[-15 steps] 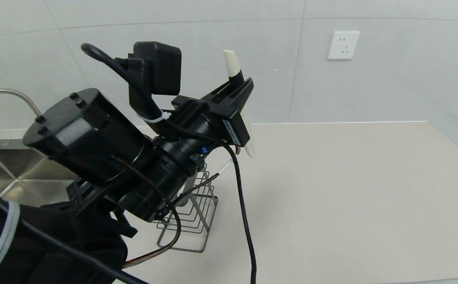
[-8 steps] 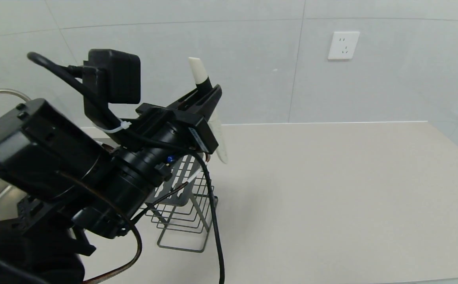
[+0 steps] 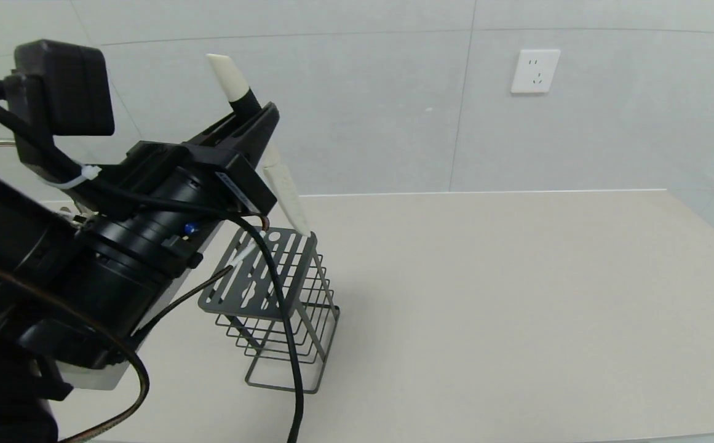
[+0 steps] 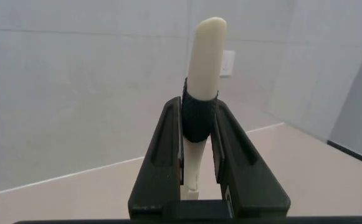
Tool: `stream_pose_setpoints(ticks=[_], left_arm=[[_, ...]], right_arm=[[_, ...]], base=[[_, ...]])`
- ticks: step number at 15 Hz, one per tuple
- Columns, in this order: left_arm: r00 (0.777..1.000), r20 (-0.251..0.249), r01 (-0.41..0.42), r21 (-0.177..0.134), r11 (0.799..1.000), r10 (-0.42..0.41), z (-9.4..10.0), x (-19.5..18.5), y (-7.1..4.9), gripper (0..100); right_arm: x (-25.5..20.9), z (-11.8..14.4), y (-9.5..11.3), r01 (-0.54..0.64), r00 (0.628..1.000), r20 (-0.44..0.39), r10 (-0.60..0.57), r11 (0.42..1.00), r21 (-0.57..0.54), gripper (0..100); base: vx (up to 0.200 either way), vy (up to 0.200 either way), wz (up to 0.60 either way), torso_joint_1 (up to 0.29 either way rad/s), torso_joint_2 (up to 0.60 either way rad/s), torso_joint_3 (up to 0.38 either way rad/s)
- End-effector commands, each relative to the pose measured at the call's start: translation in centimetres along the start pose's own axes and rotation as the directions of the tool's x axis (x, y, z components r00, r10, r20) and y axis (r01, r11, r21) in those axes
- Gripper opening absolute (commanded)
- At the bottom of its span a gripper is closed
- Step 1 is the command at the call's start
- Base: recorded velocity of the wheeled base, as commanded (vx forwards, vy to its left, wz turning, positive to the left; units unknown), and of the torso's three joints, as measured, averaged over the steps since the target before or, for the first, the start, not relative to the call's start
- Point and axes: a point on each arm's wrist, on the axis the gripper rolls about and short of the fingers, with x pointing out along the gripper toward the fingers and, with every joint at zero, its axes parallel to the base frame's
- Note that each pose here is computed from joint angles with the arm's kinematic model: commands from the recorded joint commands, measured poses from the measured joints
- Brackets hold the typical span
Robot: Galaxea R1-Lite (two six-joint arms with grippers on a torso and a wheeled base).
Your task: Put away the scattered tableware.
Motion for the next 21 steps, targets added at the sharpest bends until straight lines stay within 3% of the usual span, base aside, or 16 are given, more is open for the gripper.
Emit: stream_pose_setpoints(ticks=[1,6,11,14,21], left_arm=[[0.999,0.007,-0.038,0.013,0.999,0.038,0.1,0.2,0.8,0],[0.999,-0.014,-0.049,0.046,0.998,0.05,-0.7,0.5,0.9,0],[1.0,-0.026,-0.012,0.03,0.999,0.013,-0.6,-0.4,0.0,0],[0.998,-0.056,-0.003,0.034,0.999,0.005,-1.3,-0.7,-0.1,0],[0.997,-0.063,-0.036,0.038,0.999,0.038,-1.6,-0.5,-0.1,0]], right_arm=[[0.0,0.0,0.0,0.003,1.0,-0.003,-0.003,1.0,0.004,0],[0.0,0.0,0.0,0.003,1.0,-0.005,-0.003,1.0,0.007,0],[0.0,0.0,0.0,0.003,1.0,-0.005,-0.003,1.0,0.008,0],[0.0,0.0,0.0,0.003,1.0,-0.006,-0.003,1.0,0.01,0],[0.0,0.0,0.0,0.003,1.0,-0.006,-0.003,1.0,0.011,0]], base=[[0.0,0.0,0.0,0.0,0.0,0.0],[0.0,0.0,0.0,0.0,0.0,0.0],[0.0,0.0,0.0,0.0,0.0,0.0],[0.0,0.0,0.0,0.0,0.0,0.0],[0.0,0.0,0.0,0.0,0.0,0.0]])
